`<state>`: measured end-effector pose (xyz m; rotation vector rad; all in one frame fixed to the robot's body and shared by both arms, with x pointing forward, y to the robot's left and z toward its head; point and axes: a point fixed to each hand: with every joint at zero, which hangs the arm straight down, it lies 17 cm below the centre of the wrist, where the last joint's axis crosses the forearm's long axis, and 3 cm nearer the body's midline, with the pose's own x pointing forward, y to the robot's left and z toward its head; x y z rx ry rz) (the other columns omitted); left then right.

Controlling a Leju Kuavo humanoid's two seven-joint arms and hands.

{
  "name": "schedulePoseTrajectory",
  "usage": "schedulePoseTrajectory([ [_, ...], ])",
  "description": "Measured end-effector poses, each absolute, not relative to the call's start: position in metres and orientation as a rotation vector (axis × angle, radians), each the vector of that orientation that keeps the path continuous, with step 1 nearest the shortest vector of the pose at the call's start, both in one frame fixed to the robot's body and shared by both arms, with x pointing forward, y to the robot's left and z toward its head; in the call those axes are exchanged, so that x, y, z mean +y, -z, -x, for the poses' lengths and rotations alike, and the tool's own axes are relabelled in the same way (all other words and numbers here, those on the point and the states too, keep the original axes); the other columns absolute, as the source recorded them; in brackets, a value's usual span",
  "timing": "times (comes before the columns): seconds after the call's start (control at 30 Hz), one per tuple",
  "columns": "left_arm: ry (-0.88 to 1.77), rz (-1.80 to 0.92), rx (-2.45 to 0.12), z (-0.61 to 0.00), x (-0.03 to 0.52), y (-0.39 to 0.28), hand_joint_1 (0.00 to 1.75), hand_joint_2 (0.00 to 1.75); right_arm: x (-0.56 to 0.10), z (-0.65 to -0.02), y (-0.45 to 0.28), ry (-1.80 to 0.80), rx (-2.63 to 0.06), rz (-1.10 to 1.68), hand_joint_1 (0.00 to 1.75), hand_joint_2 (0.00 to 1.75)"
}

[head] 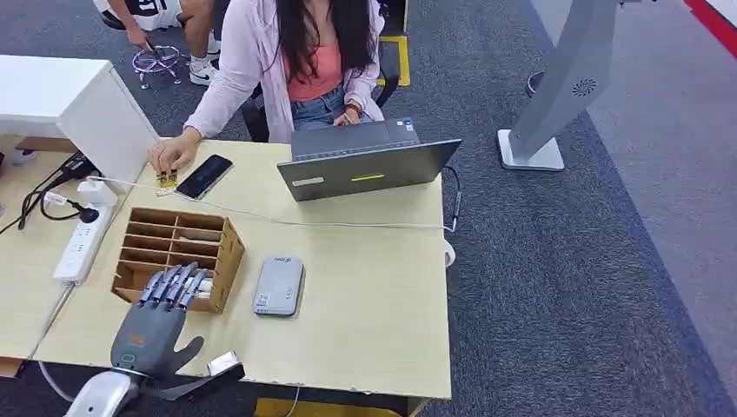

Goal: Pass the card to the sensor for recognition and then transmit it.

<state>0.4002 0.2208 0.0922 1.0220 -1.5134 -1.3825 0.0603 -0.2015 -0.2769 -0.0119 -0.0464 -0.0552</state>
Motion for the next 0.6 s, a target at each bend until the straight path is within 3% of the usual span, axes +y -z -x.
schedulePoseTrajectory([
  [0.6, 1.223, -1.219, -1.360, -0.434, 0.278, -0.087, 0.00, 1.75, -0.202, -0.059, 0.277, 0.014, -0.040, 0.016, 0.00, 1.75],
])
